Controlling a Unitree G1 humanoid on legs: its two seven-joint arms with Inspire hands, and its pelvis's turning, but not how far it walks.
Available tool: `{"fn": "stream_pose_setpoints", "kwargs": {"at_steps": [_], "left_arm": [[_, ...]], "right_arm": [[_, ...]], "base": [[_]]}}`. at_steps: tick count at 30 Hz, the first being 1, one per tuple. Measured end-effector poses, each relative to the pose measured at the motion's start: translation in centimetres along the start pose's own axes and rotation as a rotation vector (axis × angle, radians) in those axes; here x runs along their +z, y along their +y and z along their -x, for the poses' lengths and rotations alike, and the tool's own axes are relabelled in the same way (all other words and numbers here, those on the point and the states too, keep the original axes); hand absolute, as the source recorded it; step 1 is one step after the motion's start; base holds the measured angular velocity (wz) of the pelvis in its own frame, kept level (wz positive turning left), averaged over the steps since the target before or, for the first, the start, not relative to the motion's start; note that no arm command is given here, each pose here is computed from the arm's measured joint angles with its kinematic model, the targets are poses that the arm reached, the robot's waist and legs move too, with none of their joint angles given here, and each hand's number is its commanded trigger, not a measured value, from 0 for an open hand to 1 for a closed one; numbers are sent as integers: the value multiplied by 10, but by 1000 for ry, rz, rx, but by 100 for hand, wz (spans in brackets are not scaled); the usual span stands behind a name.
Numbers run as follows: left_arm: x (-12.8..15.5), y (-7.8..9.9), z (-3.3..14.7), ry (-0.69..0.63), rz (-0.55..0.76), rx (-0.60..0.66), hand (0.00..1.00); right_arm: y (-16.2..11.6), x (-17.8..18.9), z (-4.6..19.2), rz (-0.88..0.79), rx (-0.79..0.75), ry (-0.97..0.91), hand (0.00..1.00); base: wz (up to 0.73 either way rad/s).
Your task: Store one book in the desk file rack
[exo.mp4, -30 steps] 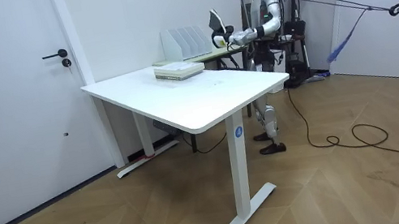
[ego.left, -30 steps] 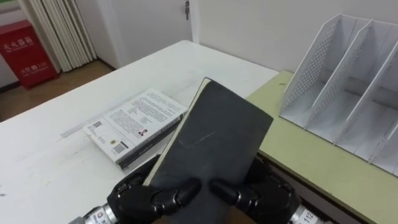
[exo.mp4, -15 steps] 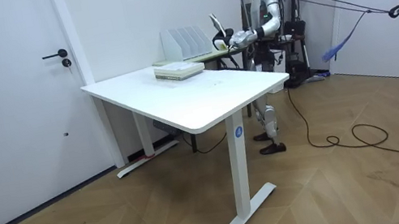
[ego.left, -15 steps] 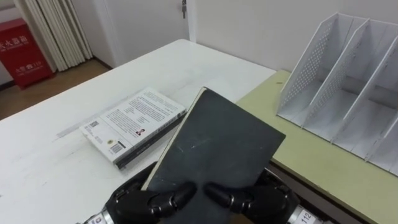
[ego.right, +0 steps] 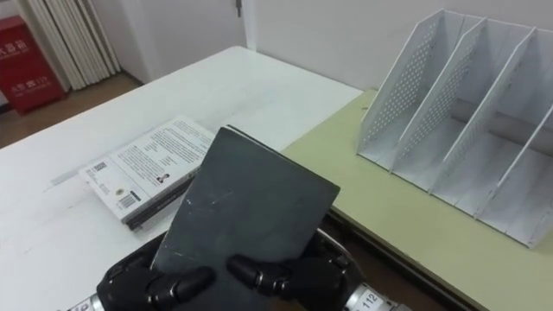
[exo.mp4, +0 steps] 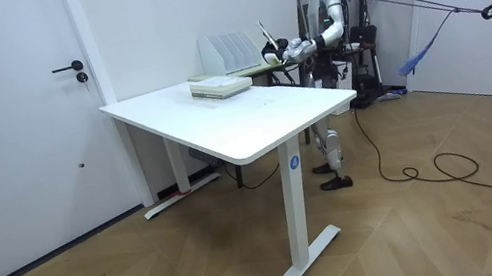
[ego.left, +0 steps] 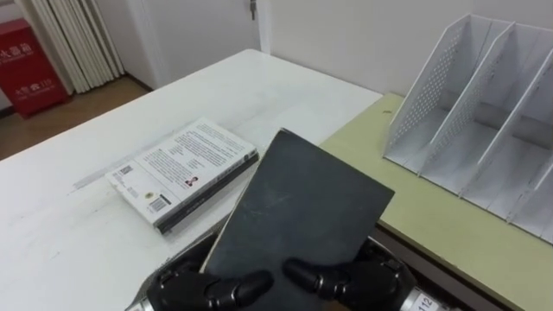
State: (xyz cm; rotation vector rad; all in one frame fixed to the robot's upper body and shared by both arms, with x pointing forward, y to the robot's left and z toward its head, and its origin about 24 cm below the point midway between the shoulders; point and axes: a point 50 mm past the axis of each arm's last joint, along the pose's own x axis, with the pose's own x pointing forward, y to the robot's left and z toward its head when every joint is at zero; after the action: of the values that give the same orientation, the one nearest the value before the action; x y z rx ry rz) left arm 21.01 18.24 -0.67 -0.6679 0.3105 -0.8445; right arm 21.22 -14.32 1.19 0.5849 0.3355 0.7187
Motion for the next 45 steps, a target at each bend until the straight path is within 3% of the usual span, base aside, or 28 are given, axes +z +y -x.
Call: {"fn": "stream_pose_setpoints", "kwargs": {"at_steps": [3,5,9,11,17,21,26,35,45], "left_arm": [[-18,15,12,83,18,112,0],[-37,22,20,225,-9,210,0],[-51,26,28,362,-67,249,0],[-64,34,41,449,-68,323,0],[-84,44,61,593,-117,480,0],[-97,44,65,658,-169,548,0],[-122,45,80,757,-191,659,0],[-154,33,91,747,-174,753,0],[-170,30,107,728,-92,871,0]], "right_arm": [[-1,1,3,10,12,6,100],[1,1,2,3,46,2,100],[6,3,1,7,104,-5,100],[12,5,-1,8,152,-27,100],[15,11,-6,0,186,-83,100],[13,16,-5,16,163,-106,100],[0,39,3,160,14,-174,100],[-21,73,14,443,-394,-309,100],[-29,117,21,535,-747,-510,100]], "base": [[0],[0],[2],[0],[3],[13],[0],[-2],[-4]]}}
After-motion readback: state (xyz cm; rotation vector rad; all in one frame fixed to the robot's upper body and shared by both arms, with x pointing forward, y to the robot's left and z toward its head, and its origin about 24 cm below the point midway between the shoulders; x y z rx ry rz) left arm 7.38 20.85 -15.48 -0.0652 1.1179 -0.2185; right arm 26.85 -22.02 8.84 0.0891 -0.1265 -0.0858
